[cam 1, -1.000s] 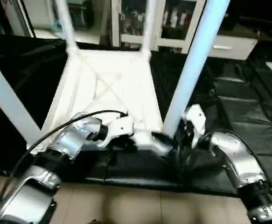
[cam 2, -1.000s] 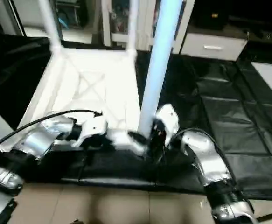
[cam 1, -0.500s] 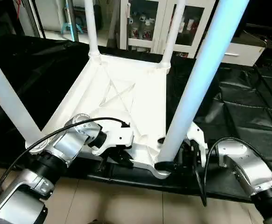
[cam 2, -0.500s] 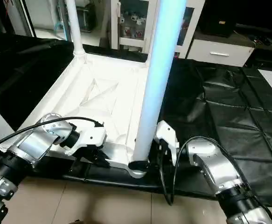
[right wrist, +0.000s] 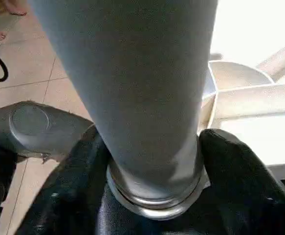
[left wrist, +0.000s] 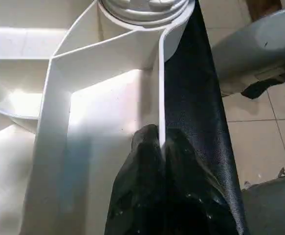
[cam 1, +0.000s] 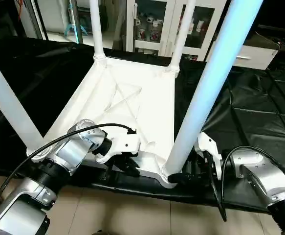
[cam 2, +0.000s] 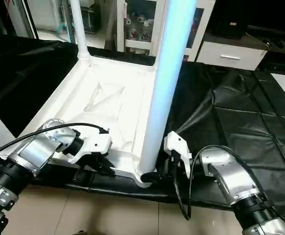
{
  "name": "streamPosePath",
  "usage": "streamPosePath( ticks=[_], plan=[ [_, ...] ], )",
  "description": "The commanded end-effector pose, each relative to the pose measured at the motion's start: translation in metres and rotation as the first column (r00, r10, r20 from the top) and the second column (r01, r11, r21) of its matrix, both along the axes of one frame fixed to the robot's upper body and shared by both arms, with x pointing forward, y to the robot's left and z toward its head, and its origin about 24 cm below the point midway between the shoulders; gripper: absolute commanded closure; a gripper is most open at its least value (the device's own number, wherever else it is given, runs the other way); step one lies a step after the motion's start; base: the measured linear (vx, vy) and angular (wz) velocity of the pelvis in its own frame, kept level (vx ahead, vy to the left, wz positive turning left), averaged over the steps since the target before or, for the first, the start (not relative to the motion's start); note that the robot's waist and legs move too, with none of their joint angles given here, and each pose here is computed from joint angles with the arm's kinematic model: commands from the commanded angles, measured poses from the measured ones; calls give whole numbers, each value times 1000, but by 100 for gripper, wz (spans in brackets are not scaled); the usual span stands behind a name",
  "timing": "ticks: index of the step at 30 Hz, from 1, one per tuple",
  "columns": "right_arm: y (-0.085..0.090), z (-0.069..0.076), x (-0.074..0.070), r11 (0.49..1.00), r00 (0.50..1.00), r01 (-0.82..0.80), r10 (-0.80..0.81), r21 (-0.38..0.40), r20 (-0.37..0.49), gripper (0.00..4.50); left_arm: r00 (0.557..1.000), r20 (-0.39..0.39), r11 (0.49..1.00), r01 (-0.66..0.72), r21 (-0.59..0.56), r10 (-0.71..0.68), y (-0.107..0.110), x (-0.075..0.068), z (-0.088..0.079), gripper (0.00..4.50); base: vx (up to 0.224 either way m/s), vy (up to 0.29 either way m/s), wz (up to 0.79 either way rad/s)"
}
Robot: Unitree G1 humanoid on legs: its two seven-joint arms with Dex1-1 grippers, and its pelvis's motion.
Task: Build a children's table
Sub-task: Rotate leg to tighten
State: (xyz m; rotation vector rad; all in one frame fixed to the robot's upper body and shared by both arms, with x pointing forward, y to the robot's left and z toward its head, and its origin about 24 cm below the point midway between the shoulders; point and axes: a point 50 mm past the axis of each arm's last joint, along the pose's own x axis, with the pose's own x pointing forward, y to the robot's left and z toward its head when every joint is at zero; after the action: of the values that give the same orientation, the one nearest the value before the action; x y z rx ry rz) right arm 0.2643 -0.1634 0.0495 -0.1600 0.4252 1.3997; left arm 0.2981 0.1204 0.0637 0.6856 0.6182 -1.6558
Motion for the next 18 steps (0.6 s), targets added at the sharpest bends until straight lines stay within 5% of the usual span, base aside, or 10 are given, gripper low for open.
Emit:
streamPosePath(
  ticks=[1,18],
  plan=[
    [-3,4,5,1000,1000,16,-16,-8,27,193,992,-112,993,64,95,-53,-1,-17,-28,450,0,0,0],
    [2,-11,5,997,996,82,-81,-18,25,217,997,-69,999,-23,48,26,-9,-9,-29,450,0,0,0]
  ],
)
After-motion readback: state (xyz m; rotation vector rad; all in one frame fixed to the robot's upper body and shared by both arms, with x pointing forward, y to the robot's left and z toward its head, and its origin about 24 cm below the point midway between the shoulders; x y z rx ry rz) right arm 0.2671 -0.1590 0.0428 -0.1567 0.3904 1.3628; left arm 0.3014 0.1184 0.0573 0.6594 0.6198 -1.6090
